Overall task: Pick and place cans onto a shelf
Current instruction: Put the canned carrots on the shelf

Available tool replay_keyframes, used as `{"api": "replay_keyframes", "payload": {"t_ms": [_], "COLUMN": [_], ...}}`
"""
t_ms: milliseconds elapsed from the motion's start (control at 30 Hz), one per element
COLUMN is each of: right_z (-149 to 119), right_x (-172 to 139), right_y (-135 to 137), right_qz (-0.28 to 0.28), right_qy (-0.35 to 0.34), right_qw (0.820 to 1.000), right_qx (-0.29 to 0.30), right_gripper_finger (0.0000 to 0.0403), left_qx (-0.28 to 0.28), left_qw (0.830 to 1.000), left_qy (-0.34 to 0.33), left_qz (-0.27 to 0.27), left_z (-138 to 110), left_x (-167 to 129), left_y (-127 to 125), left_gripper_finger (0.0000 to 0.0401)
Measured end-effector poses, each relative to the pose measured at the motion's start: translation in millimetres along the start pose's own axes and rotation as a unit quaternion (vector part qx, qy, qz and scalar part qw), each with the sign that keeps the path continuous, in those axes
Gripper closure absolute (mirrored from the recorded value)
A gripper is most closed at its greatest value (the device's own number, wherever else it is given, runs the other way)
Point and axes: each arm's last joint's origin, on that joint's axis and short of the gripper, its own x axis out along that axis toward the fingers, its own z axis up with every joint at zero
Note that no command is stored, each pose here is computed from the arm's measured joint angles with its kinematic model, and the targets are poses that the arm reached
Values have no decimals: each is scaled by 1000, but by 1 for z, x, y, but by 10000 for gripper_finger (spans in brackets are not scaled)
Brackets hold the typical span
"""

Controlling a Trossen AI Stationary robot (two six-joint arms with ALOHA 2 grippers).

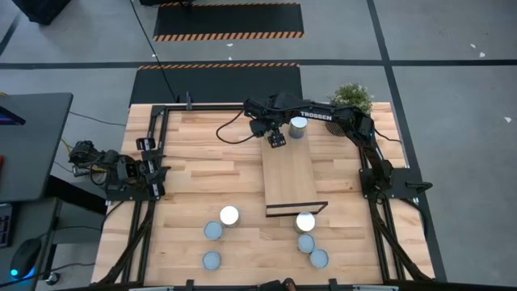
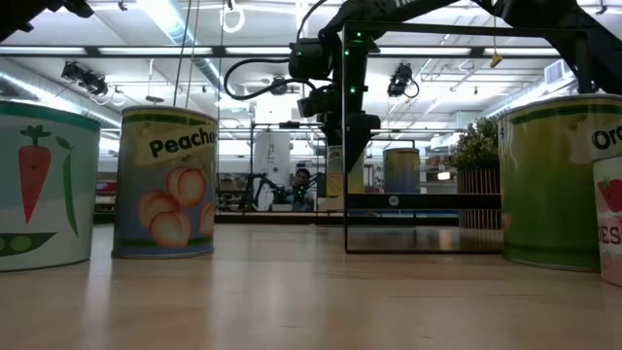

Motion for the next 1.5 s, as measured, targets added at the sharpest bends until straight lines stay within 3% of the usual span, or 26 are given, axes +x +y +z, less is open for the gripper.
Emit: {"api": "replay_keyframes", "payload": {"t_ms": [1500], "right_z": [1], "right_x": [-1], "right_y": [2], "right_qz": [0], "right_qy": [0], "right_qw": [1000], "right_qx": [10], "right_gripper_finger": [4], "left_qx": [0], "left_qw": [1000], "left_qy": [0], "left_qz": [0], "left_z": [0], "left_x": [0], "left_y": [0], "left_gripper_finger": [252]}}
